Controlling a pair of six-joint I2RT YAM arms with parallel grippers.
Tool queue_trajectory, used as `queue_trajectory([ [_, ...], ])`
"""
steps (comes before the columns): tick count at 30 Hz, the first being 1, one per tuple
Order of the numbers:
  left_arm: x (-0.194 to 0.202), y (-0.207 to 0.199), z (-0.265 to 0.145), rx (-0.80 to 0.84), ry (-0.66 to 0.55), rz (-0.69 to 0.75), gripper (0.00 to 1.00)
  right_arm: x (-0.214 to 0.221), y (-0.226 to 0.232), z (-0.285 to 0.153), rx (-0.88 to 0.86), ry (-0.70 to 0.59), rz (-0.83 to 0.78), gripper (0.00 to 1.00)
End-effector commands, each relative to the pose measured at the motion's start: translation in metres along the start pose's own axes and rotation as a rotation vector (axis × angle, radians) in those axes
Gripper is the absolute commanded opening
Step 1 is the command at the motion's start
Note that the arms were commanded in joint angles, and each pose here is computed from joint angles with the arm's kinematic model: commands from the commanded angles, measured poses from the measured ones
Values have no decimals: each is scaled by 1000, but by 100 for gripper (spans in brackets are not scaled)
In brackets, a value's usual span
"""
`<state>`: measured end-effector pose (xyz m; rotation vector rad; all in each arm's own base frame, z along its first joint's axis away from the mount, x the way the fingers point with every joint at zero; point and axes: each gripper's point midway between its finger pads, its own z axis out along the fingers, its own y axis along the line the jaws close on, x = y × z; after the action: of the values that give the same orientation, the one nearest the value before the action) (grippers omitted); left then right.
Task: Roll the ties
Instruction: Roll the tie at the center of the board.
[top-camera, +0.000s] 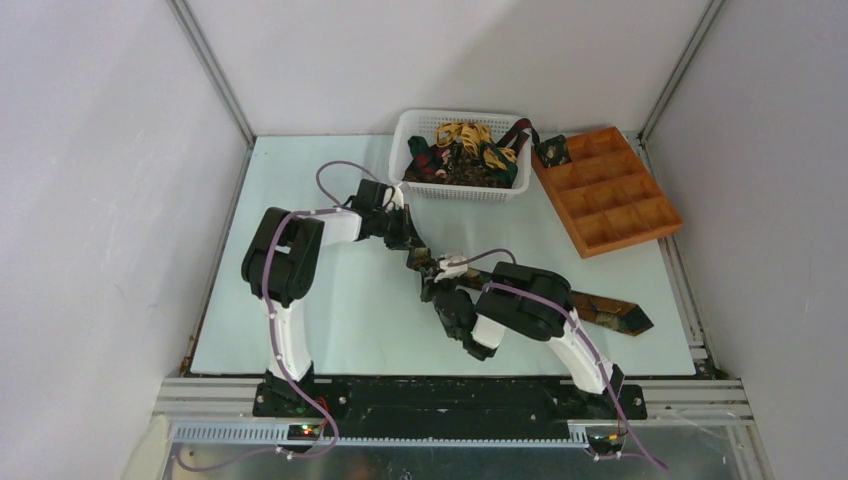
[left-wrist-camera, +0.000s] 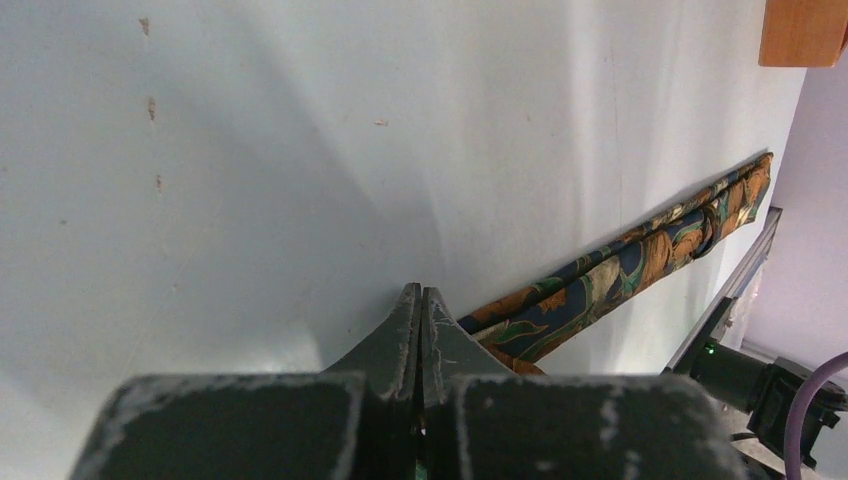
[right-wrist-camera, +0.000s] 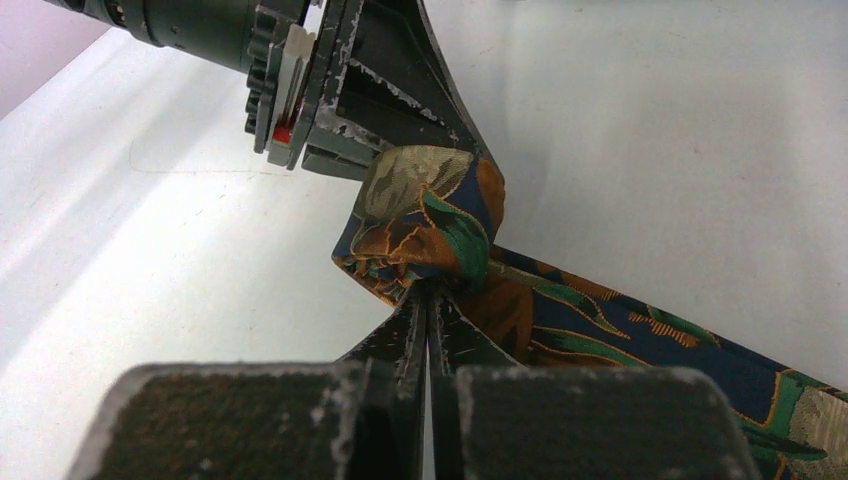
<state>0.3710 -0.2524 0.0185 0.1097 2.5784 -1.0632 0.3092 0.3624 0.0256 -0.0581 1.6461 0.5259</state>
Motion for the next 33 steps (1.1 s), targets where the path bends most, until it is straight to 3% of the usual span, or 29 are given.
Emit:
queue_trajectory([
  [1, -1, 0, -5, -5, 16, 35, 0, -22, 4, 6, -11, -56, 32, 0],
  [33, 3, -6, -6, 34, 42, 54, 0, -16, 5, 22, -8, -68, -12, 0],
])
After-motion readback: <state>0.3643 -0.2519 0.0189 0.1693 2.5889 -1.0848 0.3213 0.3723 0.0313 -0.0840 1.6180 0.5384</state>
